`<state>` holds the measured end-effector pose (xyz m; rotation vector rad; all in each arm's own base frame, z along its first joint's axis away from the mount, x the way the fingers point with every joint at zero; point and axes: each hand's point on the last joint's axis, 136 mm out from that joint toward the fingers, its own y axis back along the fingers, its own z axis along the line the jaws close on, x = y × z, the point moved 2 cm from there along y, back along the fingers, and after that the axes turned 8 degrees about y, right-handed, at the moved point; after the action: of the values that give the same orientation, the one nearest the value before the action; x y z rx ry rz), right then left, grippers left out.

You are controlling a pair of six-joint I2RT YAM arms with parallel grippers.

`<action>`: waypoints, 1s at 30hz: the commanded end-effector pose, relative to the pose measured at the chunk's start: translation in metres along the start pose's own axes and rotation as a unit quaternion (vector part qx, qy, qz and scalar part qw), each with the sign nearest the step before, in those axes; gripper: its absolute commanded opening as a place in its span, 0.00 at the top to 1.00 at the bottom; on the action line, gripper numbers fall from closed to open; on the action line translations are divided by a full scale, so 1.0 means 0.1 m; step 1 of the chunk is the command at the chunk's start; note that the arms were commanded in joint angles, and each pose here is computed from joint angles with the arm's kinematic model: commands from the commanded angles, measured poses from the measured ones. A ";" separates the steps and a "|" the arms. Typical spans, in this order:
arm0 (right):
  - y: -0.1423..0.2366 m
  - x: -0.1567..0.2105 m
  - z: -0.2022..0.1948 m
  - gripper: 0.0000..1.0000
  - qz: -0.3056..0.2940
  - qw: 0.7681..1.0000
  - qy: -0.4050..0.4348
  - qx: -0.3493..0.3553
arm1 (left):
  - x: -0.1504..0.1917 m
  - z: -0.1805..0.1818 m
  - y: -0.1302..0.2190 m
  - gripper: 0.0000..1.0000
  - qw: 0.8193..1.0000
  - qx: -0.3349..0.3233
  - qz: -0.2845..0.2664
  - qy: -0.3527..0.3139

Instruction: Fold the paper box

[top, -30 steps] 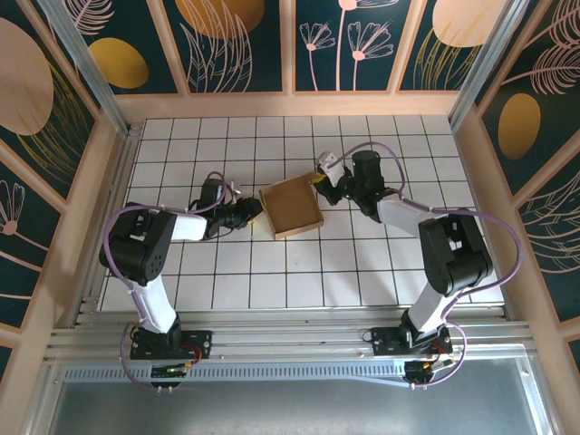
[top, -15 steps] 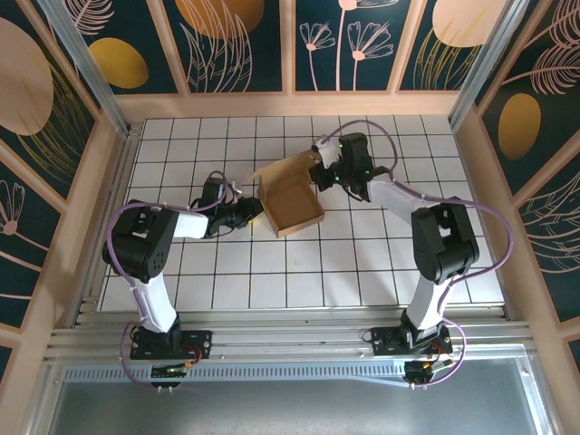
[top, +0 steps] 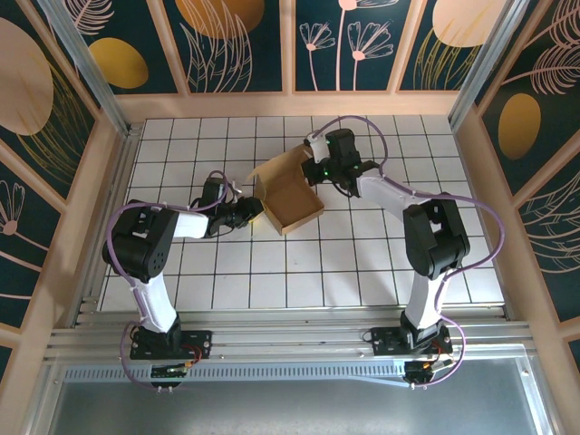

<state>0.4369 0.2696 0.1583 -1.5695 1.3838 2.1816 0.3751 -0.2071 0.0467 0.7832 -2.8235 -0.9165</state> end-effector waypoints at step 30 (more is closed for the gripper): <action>-0.10 1.81 0.66 0.96 0.189 0.982 -0.004 -0.014 | -0.12 -0.20 -0.01 0.69 0.999 0.013 -0.019 -0.030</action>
<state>0.4094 0.2660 0.1401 -1.5378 1.3253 1.9942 0.3791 -0.2045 0.0481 0.7975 -2.8195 -0.9285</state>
